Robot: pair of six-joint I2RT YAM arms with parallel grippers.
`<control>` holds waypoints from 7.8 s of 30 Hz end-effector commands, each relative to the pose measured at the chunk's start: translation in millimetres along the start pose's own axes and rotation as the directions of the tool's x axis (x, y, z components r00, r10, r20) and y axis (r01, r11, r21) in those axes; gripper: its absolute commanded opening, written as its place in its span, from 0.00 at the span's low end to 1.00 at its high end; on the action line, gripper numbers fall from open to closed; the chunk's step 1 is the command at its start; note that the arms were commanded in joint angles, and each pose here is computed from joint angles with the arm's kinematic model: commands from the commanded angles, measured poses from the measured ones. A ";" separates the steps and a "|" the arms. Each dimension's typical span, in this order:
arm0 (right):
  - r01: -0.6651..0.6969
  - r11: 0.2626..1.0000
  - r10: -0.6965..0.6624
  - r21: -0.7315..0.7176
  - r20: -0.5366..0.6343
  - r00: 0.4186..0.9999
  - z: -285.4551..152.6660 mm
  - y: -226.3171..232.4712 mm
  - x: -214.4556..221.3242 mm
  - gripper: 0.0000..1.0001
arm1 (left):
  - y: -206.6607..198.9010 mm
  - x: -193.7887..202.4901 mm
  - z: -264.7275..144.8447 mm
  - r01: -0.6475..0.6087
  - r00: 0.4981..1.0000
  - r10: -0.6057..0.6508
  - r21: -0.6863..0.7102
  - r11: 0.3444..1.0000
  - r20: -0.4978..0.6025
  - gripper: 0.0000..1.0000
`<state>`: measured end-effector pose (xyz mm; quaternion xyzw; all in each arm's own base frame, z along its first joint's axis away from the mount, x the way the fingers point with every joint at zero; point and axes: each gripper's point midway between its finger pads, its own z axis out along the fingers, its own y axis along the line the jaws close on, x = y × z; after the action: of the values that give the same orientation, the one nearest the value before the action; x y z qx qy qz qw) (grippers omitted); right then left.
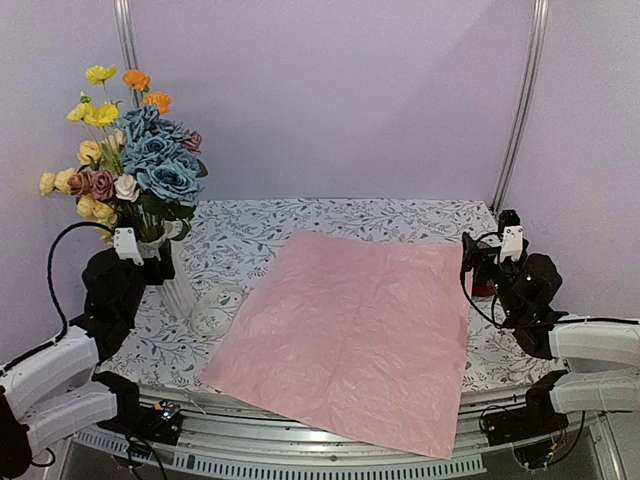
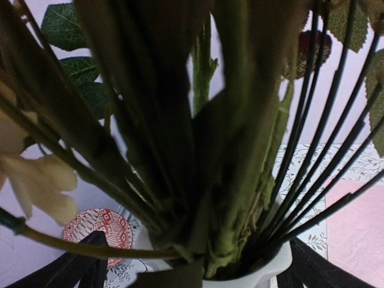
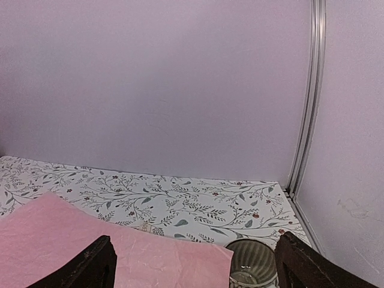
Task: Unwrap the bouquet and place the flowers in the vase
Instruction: Move the vase to the corner of the board.
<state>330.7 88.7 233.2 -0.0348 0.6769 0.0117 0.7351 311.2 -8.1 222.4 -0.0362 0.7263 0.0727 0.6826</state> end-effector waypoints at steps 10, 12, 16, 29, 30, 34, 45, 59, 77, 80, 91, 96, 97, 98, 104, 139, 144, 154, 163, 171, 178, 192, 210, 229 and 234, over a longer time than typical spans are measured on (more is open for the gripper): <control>-0.015 1.000 0.015 -0.004 0.022 1.000 -3.0 -2.0 -3.7 0.94 | -4.5 -16.4 7.0 -0.051 0.992 0.046 0.038 0.998 0.118 0.84; -0.015 1.000 0.015 -0.005 0.022 1.000 -2.5 -1.7 -3.9 0.94 | -8.0 -18.3 4.2 -0.066 0.987 0.056 0.059 0.996 0.150 0.77; -0.016 1.000 0.016 -0.006 0.019 1.000 -2.5 -1.5 -3.1 0.94 | -13.1 -22.1 4.8 -0.090 0.982 0.074 0.083 0.992 0.172 0.66; -0.015 1.000 0.015 -0.011 0.016 1.000 -2.4 -0.5 -2.3 0.94 | -27.1 -39.6 8.0 -0.074 0.968 0.035 0.152 0.986 0.250 0.62; -0.015 1.000 0.015 -0.012 0.015 1.000 -2.7 -0.4 -1.8 0.94 | -28.8 -42.4 9.6 -0.071 0.966 0.028 0.158 0.985 0.257 0.62; -0.017 1.000 0.017 -0.015 0.013 1.000 -3.0 0.0 -1.1 0.94 | -35.5 -53.5 18.9 -0.061 0.960 0.009 0.177 0.982 0.281 0.62; -0.010 1.000 0.010 -0.010 0.014 1.000 -3.7 -1.3 -1.6 0.94 | -42.4 -81.2 33.9 -0.072 0.938 0.006 0.178 0.981 0.346 0.59; -0.015 0.999 0.015 -0.028 0.005 1.000 -1.5 2.8 0.6 0.94 | -8.2 -53.5 -3.9 -0.035 0.961 0.013 0.076 0.997 0.275 0.60; -0.018 0.999 0.019 -0.040 0.017 1.000 -4.0 3.7 -4.8 0.94 | -5.5 -33.6 -2.1 -0.024 0.981 0.011 0.067 0.997 0.193 0.93; -0.020 0.999 0.020 -0.041 0.019 1.000 -4.3 3.6 -5.7 0.94 | -5.0 -33.5 -1.5 -0.024 0.983 0.011 0.064 0.998 0.186 0.96; -0.021 0.999 0.022 -0.042 0.019 1.000 -4.4 3.9 -5.9 0.94 | 12.8 -19.3 3.9 -0.038 0.990 0.044 -0.050 0.998 0.137 0.98; -0.022 0.999 0.023 -0.044 0.018 1.000 -4.3 4.2 -5.6 0.94 | 18.9 -17.1 9.4 -0.051 0.989 0.064 -0.100 0.994 0.135 0.96; -0.021 0.999 0.022 -0.045 0.020 1.000 -4.3 4.3 -6.0 0.94 | 19.3 -17.2 10.5 -0.052 0.988 0.066 -0.103 0.993 0.137 0.94; -0.022 0.999 0.023 -0.044 0.019 1.000 -4.5 4.1 -5.7 0.94 | 18.9 -18.0 11.6 -0.053 0.988 0.067 -0.104 0.993 0.138 0.92; -0.022 0.999 0.023 -0.044 0.019 1.000 -4.6 4.2 -6.0 0.94 | 18.8 -28.4 7.5 -0.043 0.981 0.061 -0.098 0.994 0.186 0.78; -0.020 0.998 0.020 -0.055 0.008 1.000 -3.2 6.7 -2.3 0.94 | -33.2 -135.2 55.1 0.049 0.880 -0.105 0.131 0.990 0.463 0.53; -0.017 0.998 0.017 -0.053 0.009 1.000 -3.4 6.3 -2.4 0.94 | -42.7 -139.8 74.6 0.063 0.860 -0.131 0.152 0.986 0.493 0.53; -0.009 0.999 0.009 -0.051 0.012 1.000 -3.5 6.0 -2.5 0.94 | -65.2 -147.3 111.1 0.099 0.843 -0.205 0.230 0.968 0.497 0.53; -0.011 0.997 0.013 -0.070 0.022 1.000 -3.8 9.3 -4.0 0.94 | -73.8 -133.0 128.9 0.103 0.848 -0.211 0.240 0.965 0.486 0.53; -0.010 0.998 0.012 -0.070 0.025 1.000 -4.2 8.9 -4.6 0.94 | -85.9 -112.3 133.5 0.069 0.866 -0.187 0.260 0.963 0.463 0.53; -0.011 0.997 0.012 -0.071 0.025 1.000 -4.8 9.0 -4.1 0.94 | -89.0 -97.4 129.2 0.057 0.872 -0.174 0.260 0.964 0.457 0.58; -0.012 0.998 0.014 -0.069 0.031 0.999 -5.2 8.4 -5.5 0.94 | -101.5 -89.8 143.5 0.016 0.907 -0.118 0.245 0.969 0.405 0.83; -0.015 0.997 0.018 -0.070 0.039 0.999 -6.3 8.1 -7.6 0.94 | -102.2 -67.1 133.7 0.020 0.934 -0.108 0.251 0.968 0.340 0.98; -0.019 0.997 0.022 -0.076 0.038 0.999 -8.0 8.5 -6.4 0.94 | -89.1 -38.3 77.5 0.075 0.954 -0.152 0.285 0.956 0.260 0.98; -0.016 0.997 0.019 -0.081 0.038 0.999 -7.9 9.5 -6.6 0.94 | -75.3 -37.9 43.4 0.093 0.959 -0.163 0.289 0.953 0.231 0.98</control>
<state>323.9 99.0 235.8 -0.0587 0.6690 0.0420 0.7397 391.2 -78.9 250.6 0.0271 0.6265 -0.0574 0.7768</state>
